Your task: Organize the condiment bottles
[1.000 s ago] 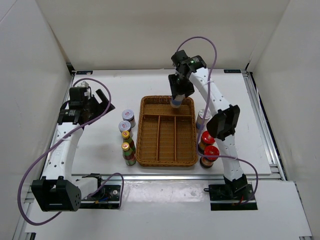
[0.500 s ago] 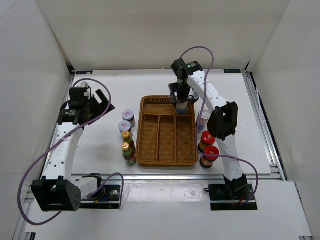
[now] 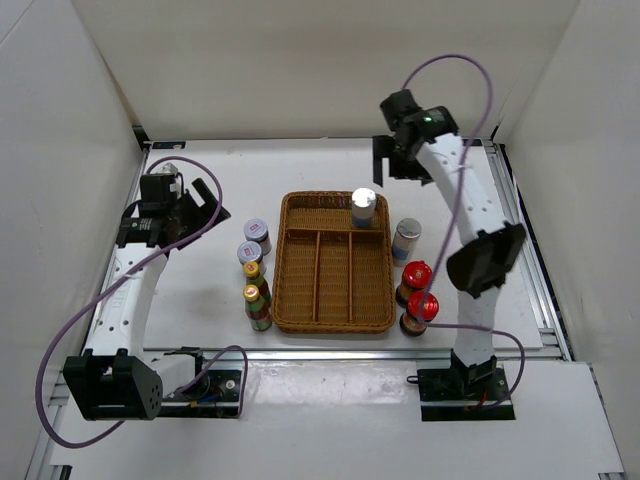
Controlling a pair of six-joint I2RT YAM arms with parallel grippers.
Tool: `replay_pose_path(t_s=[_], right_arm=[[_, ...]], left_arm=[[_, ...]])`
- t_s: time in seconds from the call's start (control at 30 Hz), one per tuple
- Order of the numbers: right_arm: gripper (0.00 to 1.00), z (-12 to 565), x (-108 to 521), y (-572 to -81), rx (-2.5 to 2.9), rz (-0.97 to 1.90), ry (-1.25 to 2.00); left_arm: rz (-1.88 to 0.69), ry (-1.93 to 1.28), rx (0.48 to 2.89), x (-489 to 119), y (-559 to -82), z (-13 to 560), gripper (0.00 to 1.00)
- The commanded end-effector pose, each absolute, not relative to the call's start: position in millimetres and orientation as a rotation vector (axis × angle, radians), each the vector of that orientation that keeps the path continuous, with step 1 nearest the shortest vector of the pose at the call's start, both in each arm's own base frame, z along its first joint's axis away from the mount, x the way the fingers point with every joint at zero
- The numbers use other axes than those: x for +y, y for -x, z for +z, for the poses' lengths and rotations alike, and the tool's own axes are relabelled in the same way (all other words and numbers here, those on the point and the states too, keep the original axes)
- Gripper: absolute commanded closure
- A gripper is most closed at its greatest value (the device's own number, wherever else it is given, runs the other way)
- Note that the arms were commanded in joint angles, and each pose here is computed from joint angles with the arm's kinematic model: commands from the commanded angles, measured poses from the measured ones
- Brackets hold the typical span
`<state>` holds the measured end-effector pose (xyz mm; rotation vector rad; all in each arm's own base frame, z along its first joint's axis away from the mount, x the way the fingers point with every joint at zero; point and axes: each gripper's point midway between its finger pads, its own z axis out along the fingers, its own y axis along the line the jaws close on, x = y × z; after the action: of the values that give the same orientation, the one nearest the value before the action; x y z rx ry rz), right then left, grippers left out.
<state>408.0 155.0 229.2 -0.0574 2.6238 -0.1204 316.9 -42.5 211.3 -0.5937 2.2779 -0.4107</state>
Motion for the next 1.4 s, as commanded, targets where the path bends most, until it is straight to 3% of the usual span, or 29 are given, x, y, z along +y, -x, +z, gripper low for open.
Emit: replay_pose_path(t_s=[0.0, 0.1, 0.4, 0.8, 0.9, 1.0, 1.03, 1.07, 1.27, 1.37], right_arm=[[0.0, 232.1, 143.4, -364.6, 2.71, 0.027, 0.105], [0.0, 240.5, 142.9, -354.9, 2.679, 0.133, 0.09], [0.0, 166.9, 113.5, -313.2, 2.905, 0.081, -0.017], [0.0, 116.5, 112.3, -328.9, 2.97, 0.059, -0.018], [0.13, 106.0, 114.1, -330.5, 2.995, 0.061, -0.003], [0.49, 105.5, 109.3, -334.9, 2.989, 0.039, -0.018], [0.5, 105.4, 106.0, -331.5, 3.002, 0.014, -0.019], [0.62, 113.3, 103.8, -336.2, 2.982, -0.008, -0.022], [0.93, 173.5, 56.8, -352.7, 2.843, -0.295, -0.132], [1.0, 230.1, 50.4, -377.1, 2.665, -0.31, -0.19]], left_arm=[[-0.431, 0.598, 2.258, -43.9, -319.4, 214.1, 0.0], [-0.434, 0.611, 2.265, -44.2, -318.2, 210.5, 0.0], [-0.444, 0.61, 2.276, -46.0, -316.5, 207.1, 0.0], [-0.463, 0.605, 2.29, -49.2, -319.1, 205.5, 0.0], [-0.463, 0.605, 2.29, -49.2, -319.1, 205.5, 0.0], [-0.463, 0.605, 2.29, -49.2, -319.1, 205.5, 0.0], [-0.463, 0.605, 2.29, -49.2, -319.1, 205.5, 0.0], [-0.463, 0.605, 2.29, -49.2, -319.1, 205.5, 0.0], [-0.45, 0.612, 2.297, -47.6, -318.0, 201.5, 0.0], [-0.466, 0.619, 2.297, -49.5, -317.8, 202.0, 0.0]])
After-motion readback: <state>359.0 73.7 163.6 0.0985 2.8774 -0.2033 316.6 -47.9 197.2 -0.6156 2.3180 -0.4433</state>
